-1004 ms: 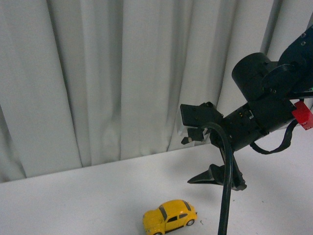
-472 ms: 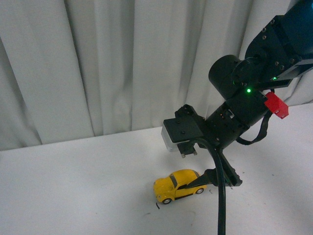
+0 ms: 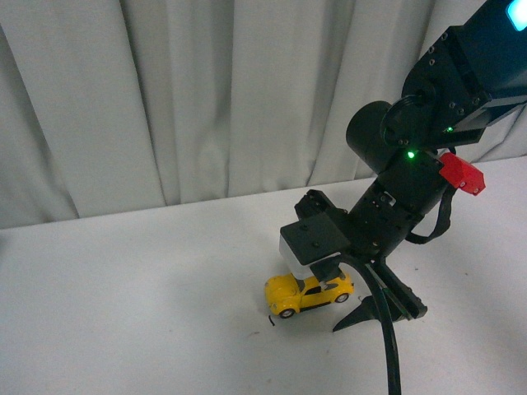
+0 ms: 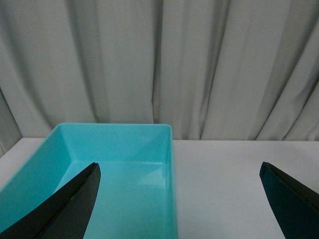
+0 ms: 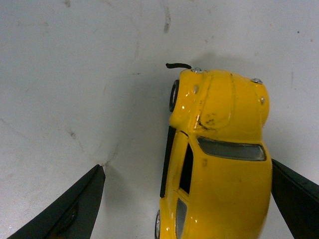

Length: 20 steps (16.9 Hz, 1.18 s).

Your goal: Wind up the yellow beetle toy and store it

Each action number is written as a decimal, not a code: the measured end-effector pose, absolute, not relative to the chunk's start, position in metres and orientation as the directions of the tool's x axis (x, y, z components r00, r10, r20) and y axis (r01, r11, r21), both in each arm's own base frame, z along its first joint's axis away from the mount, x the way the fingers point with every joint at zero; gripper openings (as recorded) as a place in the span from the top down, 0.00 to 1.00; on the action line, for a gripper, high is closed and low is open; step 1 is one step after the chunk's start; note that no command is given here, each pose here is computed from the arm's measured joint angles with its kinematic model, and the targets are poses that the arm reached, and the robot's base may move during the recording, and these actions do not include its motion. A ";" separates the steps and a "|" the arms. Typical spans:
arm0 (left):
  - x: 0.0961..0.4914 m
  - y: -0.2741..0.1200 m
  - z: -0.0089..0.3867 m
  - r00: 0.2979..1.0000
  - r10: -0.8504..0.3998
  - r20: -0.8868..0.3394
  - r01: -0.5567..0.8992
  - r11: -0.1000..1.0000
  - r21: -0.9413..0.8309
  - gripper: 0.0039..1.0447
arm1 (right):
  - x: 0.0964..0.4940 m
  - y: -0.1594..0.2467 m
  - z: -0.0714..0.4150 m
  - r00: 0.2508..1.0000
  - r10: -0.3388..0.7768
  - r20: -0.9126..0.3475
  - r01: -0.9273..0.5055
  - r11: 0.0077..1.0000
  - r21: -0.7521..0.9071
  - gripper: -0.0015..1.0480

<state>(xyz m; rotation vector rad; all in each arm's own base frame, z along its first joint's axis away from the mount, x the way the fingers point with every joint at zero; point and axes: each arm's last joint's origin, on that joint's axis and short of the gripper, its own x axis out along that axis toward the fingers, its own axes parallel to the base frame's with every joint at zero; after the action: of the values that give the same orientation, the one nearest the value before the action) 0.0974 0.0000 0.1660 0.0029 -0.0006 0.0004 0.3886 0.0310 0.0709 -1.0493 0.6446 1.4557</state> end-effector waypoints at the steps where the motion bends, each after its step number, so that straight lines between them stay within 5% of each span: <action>1: 0.097 0.000 0.166 1.000 0.000 0.001 0.000 1.000 0.003 0.06 | 0.390 0.031 0.070 0.070 0.474 -0.878 -0.968 -0.180 -0.174 0.06; 6: 0.097 0.000 0.166 1.000 0.000 0.001 0.000 1.000 0.002 0.06 | 0.398 0.031 0.070 0.078 0.458 -0.885 -0.966 -0.185 -0.180 0.08; 12: 0.097 0.000 0.166 1.000 0.000 0.001 0.000 1.000 0.003 0.06 | 0.400 0.035 0.069 0.057 0.459 -0.886 -0.967 -0.194 -0.163 0.57; 15: 0.097 0.000 0.166 1.000 0.000 0.001 0.000 1.000 0.002 0.06 | 0.398 0.036 0.069 0.065 0.441 -0.895 -0.970 -0.182 -0.160 0.60; 20: 0.097 0.000 0.166 1.000 0.000 0.001 0.000 1.000 0.003 0.06 | 0.394 0.033 0.067 0.076 0.432 -0.899 -0.996 -0.014 -0.091 0.60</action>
<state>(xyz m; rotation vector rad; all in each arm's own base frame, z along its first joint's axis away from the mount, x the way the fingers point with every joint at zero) 0.0974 0.0000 0.1661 0.0029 -0.0010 0.0004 0.3944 0.0329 0.0674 -0.9386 0.8007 1.3491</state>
